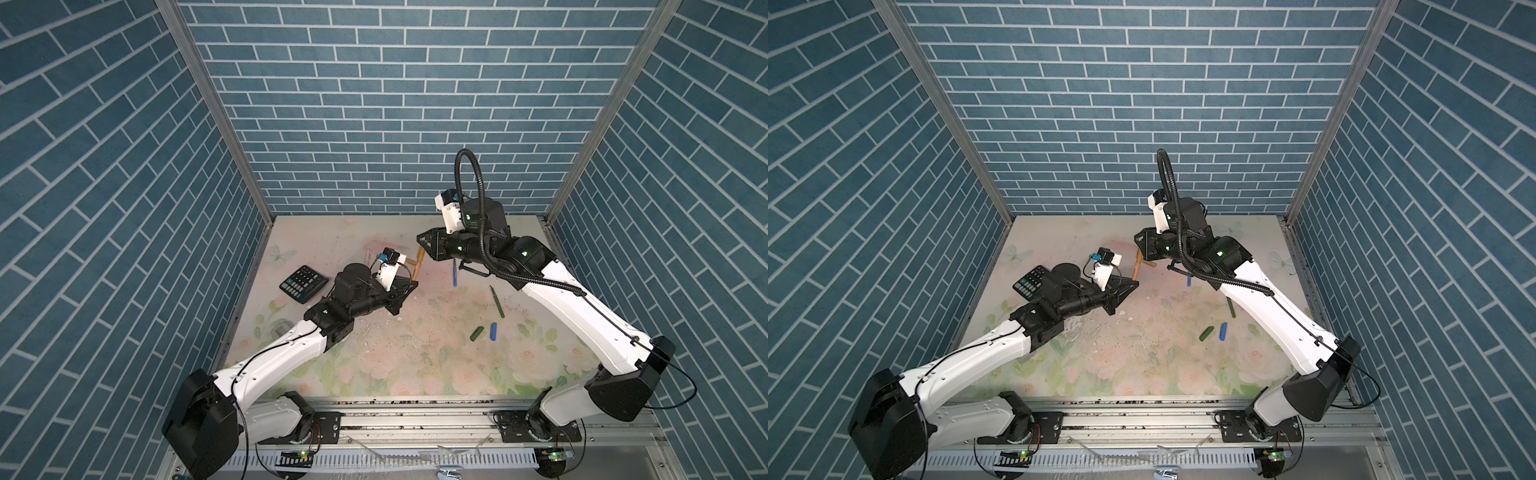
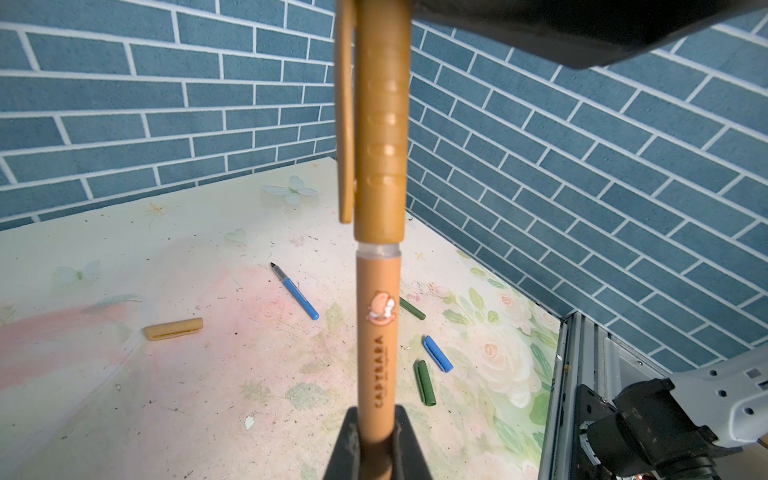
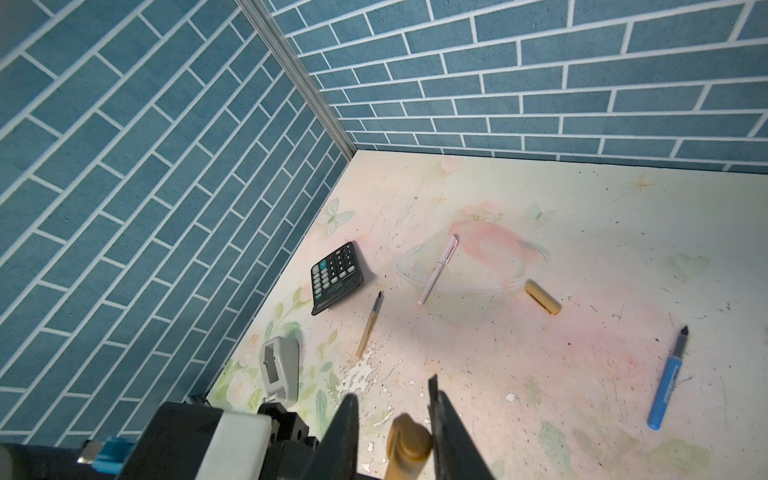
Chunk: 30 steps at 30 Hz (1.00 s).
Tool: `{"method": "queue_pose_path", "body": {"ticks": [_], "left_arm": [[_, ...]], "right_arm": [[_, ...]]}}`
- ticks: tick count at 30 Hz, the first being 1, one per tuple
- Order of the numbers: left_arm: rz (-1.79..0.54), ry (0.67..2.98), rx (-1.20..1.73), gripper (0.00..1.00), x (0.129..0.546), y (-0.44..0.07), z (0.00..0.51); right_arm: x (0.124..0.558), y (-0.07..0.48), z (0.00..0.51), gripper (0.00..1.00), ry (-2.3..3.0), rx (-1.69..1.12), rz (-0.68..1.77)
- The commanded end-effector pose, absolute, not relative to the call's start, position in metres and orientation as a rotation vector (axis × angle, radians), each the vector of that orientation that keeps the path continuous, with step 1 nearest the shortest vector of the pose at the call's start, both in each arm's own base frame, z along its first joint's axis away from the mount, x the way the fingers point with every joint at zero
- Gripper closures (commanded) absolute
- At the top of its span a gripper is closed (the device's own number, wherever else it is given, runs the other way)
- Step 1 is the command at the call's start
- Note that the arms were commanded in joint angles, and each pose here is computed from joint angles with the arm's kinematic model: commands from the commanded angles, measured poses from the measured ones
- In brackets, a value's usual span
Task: Insert the pens into the pen caps
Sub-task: 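Open the right gripper and release the cap on the pen, then draw the right gripper back from the capped pen while the left gripper holds it upright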
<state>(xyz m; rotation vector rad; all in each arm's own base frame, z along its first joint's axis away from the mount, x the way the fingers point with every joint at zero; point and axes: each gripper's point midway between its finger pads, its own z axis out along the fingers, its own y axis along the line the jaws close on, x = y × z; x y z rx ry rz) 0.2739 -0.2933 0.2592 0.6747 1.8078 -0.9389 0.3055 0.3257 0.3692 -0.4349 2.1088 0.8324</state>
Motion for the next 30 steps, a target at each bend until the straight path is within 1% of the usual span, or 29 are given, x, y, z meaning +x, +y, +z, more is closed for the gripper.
{"method": "queue_pose_path", "body": {"ticks": [1, 5, 10, 13, 18, 30], "left_arm": [[-0.929, 1.748, 0.675, 1.0, 0.276, -0.292, 0.281], [-0.929, 1.747, 0.675, 1.0, 0.276, -0.292, 0.281], [-0.917, 1.747, 0.662, 1.0, 0.277, -0.289, 0.282], [-0.918, 1.734, 0.624, 1.0, 0.278, -0.285, 0.287], [-0.949, 1.692, 0.542, 1.0, 0.279, -0.276, 0.301], [-0.963, 1.634, 0.399, 1.0, 0.292, -0.245, 0.322]], "right_arm": [[0.302, 0.325, 0.371, 0.72, 2.103, -0.437, 0.849], [0.302, 0.33, 0.366, 0.75, 2.115, -0.444, 0.861], [0.303, 0.331, 0.363, 0.88, 2.121, -0.441, 0.874], [0.3, 0.333, 0.358, 0.92, 2.126, -0.436, 0.903], [0.294, 0.341, 0.336, 0.93, 2.147, -0.438, 0.949], [0.275, 0.358, 0.284, 0.96, 2.238, -0.483, 0.941]]}}
